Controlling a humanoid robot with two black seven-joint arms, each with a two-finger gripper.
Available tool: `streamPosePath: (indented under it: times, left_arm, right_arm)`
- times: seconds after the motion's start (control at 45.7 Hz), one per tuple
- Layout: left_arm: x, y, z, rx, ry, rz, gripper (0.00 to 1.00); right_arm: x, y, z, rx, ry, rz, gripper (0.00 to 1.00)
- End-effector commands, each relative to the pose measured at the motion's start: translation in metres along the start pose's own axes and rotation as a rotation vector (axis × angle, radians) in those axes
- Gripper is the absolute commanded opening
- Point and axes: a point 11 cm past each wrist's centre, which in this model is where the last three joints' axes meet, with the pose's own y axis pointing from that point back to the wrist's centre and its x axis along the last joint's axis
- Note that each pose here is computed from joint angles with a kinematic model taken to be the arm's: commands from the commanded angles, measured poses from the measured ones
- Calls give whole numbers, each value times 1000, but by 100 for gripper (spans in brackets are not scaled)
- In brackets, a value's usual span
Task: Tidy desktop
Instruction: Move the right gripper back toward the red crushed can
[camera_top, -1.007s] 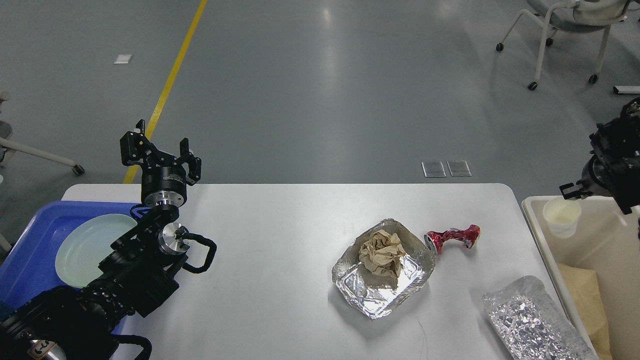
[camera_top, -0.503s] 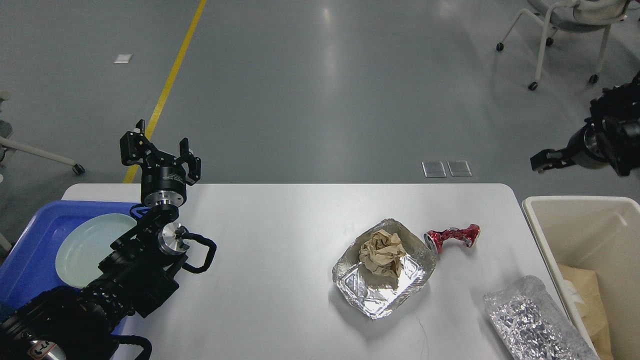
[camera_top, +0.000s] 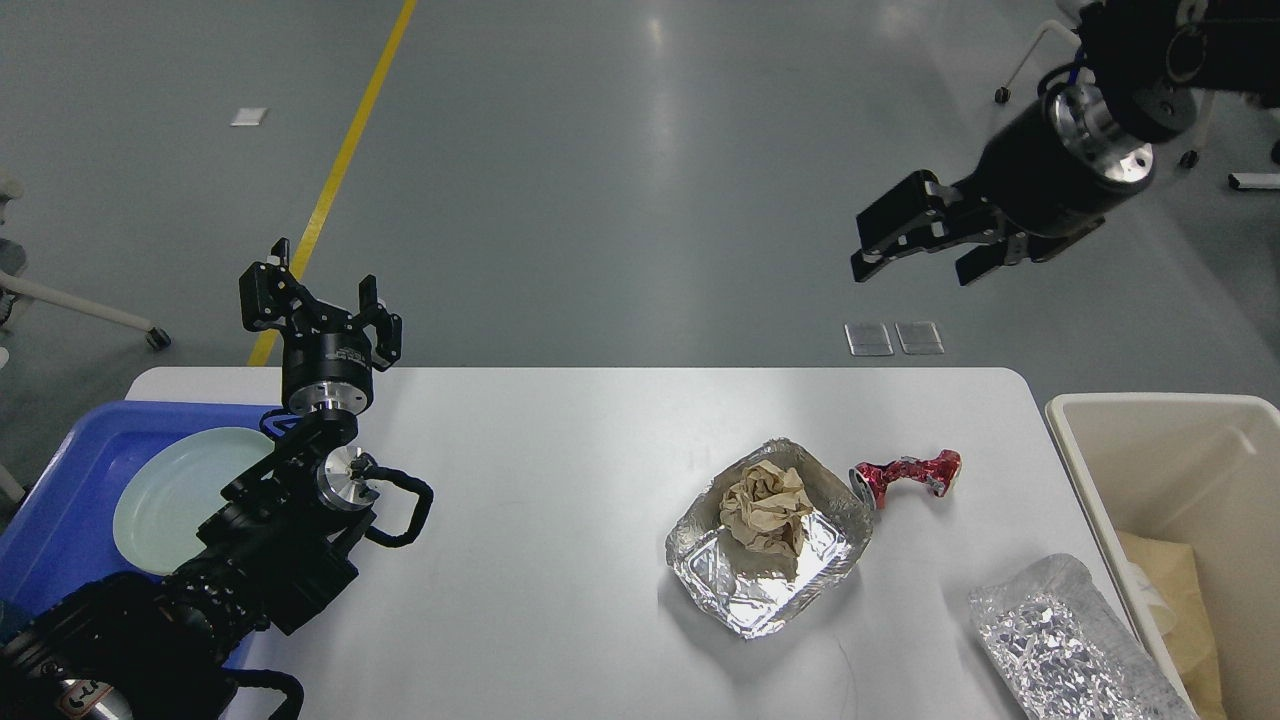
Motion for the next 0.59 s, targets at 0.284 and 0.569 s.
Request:
streamPosePath:
  times: [0.284,0.569]
  left_arm:
    - [0,0,0,0,0,0,100]
    - [0,0,0,0,0,0,100]
  right_arm:
    - [0,-48,27,-4,-72,-41,100]
    - [-12,-158,131,-165,-178,-3,99]
